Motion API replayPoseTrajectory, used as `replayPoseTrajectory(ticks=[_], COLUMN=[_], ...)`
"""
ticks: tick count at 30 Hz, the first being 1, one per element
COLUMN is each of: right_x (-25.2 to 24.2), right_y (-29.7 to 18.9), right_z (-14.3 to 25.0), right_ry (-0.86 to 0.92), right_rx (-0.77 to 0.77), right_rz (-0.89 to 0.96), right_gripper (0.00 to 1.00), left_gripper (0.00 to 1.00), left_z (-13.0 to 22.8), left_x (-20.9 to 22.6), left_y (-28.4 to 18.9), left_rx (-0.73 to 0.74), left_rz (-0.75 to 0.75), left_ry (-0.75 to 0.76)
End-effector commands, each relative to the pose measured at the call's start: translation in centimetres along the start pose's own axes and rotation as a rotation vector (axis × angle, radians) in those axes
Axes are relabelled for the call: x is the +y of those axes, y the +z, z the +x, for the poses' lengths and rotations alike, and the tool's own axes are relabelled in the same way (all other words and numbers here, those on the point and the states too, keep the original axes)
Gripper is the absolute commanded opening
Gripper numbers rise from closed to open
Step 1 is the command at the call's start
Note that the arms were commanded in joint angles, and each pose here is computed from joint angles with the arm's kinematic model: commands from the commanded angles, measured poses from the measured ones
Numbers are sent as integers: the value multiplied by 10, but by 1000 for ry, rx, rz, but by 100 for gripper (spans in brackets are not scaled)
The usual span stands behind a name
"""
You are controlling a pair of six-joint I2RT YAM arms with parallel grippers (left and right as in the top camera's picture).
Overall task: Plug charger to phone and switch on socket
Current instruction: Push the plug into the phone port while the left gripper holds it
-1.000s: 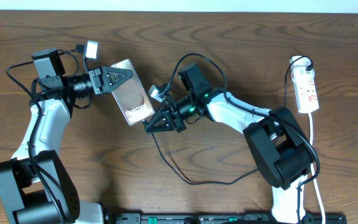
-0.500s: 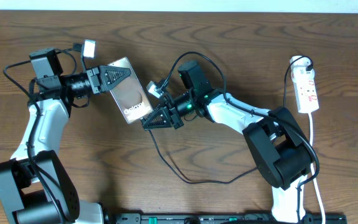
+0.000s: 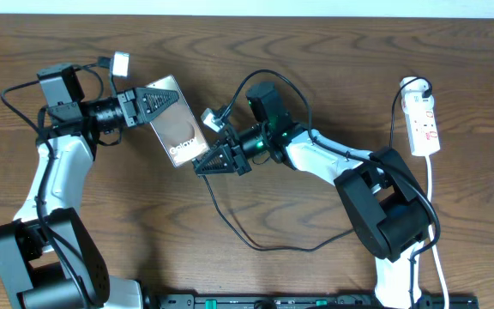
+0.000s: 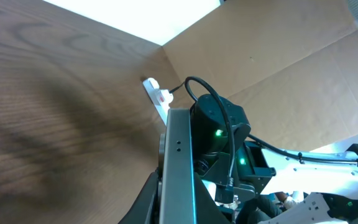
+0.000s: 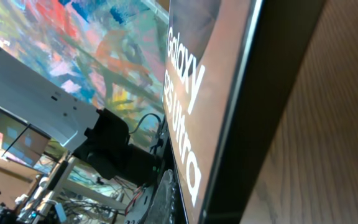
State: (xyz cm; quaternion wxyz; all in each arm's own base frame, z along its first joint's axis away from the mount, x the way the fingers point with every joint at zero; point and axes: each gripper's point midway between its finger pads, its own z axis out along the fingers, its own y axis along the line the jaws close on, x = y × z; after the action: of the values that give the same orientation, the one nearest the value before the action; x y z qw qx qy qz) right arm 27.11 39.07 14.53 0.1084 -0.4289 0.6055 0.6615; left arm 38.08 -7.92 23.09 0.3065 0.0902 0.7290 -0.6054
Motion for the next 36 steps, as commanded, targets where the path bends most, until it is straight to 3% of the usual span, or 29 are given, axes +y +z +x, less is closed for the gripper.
replayPoseTrajectory(ticks=[1,36], right_x=[0,-19], right_y=[-6,-12], right_z=[-35,-65], right_ry=[-80,-38], right_rx=[-55,-170], right_rz=[83,224], right_gripper=[1,1], left_gripper=[8,7], left_z=[16,16], left_x=[-10,-10], left_y=[8,8], left_rx=[46,45], left_rz=[80,81], left_ry=[-39,-19])
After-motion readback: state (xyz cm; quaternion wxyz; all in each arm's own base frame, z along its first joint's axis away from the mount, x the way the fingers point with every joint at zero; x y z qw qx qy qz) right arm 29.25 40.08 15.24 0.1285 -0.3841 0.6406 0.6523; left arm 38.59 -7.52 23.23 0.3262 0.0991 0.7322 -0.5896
